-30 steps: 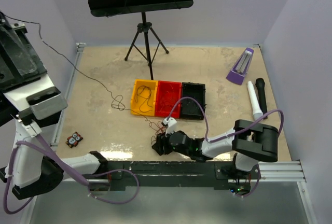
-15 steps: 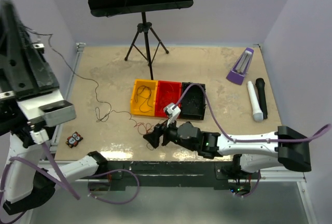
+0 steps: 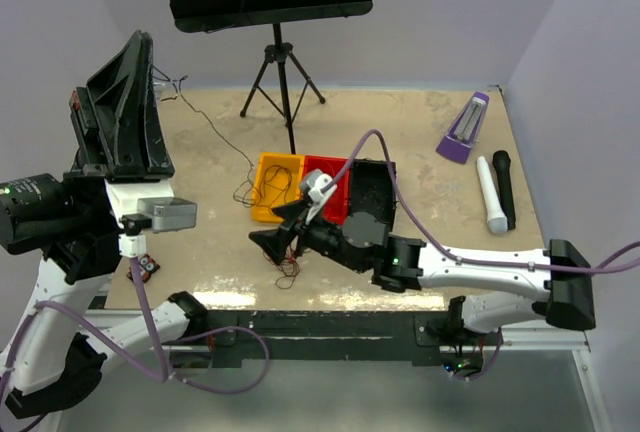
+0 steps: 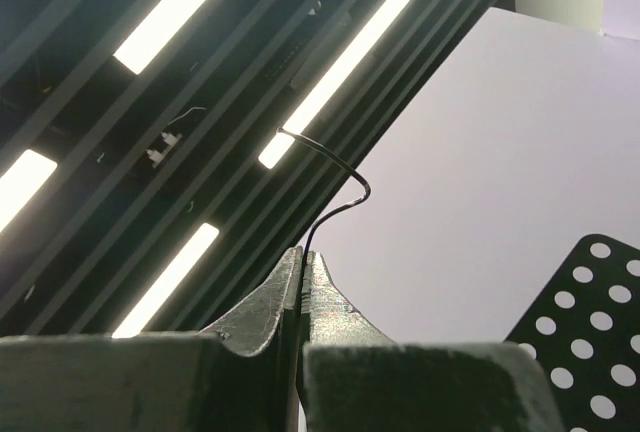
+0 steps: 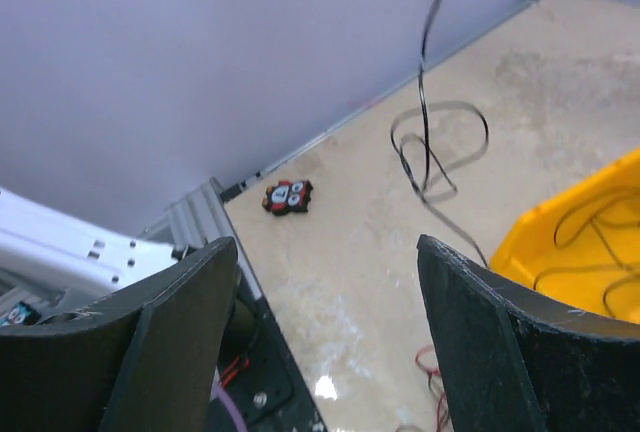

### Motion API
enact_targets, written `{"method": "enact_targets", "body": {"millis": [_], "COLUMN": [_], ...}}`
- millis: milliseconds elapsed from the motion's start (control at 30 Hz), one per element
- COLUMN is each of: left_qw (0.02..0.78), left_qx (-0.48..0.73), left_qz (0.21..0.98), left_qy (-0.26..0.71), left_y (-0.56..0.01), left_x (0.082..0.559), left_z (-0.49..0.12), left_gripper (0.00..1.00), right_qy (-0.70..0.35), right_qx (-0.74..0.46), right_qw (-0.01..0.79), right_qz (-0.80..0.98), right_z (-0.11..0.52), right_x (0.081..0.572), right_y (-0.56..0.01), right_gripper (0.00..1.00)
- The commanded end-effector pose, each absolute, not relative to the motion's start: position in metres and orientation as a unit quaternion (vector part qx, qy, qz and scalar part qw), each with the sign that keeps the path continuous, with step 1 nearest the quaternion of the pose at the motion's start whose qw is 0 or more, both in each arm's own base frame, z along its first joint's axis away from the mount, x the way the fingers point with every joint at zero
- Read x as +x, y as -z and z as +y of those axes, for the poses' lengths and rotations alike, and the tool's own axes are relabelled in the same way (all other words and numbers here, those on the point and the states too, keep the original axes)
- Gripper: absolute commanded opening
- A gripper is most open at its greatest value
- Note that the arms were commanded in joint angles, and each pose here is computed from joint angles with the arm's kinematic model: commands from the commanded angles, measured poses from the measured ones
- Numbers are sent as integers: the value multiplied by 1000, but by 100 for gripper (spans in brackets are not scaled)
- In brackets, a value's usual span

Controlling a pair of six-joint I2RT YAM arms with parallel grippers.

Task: Untangle the cables
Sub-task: Untie the cable.

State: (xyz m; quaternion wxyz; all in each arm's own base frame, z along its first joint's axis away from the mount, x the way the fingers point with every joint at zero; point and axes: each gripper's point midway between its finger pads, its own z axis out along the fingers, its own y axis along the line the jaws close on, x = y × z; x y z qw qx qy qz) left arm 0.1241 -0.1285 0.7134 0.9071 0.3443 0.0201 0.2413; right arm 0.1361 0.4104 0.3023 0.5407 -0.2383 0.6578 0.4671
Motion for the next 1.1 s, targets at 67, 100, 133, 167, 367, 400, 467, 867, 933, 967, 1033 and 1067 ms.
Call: {"method": "enact_targets", "body": {"millis": [67, 100, 133, 167, 367, 400, 467, 867, 933, 967, 1033, 1067], "left_qw": [912, 911, 911, 911, 911, 911, 912, 911, 910, 910, 910, 910], "left_qx": [344, 347, 349, 349, 345, 344, 343, 346, 347, 350, 355, 359], "left_qz": [1, 1, -2, -3, -8, -11, -12, -2, 4, 9, 19, 28], "left_qy": [-223, -221, -220, -220, -226, -226, -226, -227, -225, -221, -213, -206], "left_y": [-720, -719, -720, -721, -724, -725, -726, -718, -714, -710, -701, -694], "left_x": [106, 105, 104, 103, 99, 98, 96, 101, 104, 106, 111, 115], "left_z": [-124, -125, -125, -124, -122, -121, -121, -121, -122, -124, -126, -128], "left_gripper": [0, 0, 0, 0, 0, 0, 0, 0, 0, 0, 0, 0], "right_qy": [-394, -390, -389, -395, -406, -404, -405, -415, -419, -420, -423, -423], "right_qx": [-281, -290, -294, -302, -322, -324, -325, -308, -299, -295, -282, -275], "right_qw": [608, 607, 608, 604, 584, 583, 581, 605, 611, 614, 623, 627], "right_qz": [629, 629, 627, 623, 625, 626, 626, 605, 602, 600, 595, 594], "right_z": [449, 453, 457, 461, 480, 482, 486, 473, 465, 461, 450, 445], "right_x": [173, 177, 182, 184, 193, 195, 198, 201, 199, 199, 198, 198], "right_y": [-317, -312, -311, -308, -293, -289, -287, -325, -334, -339, -352, -357], "right_gripper": [78, 78, 78, 77, 70, 69, 66, 24, 18, 17, 11, 8]}}
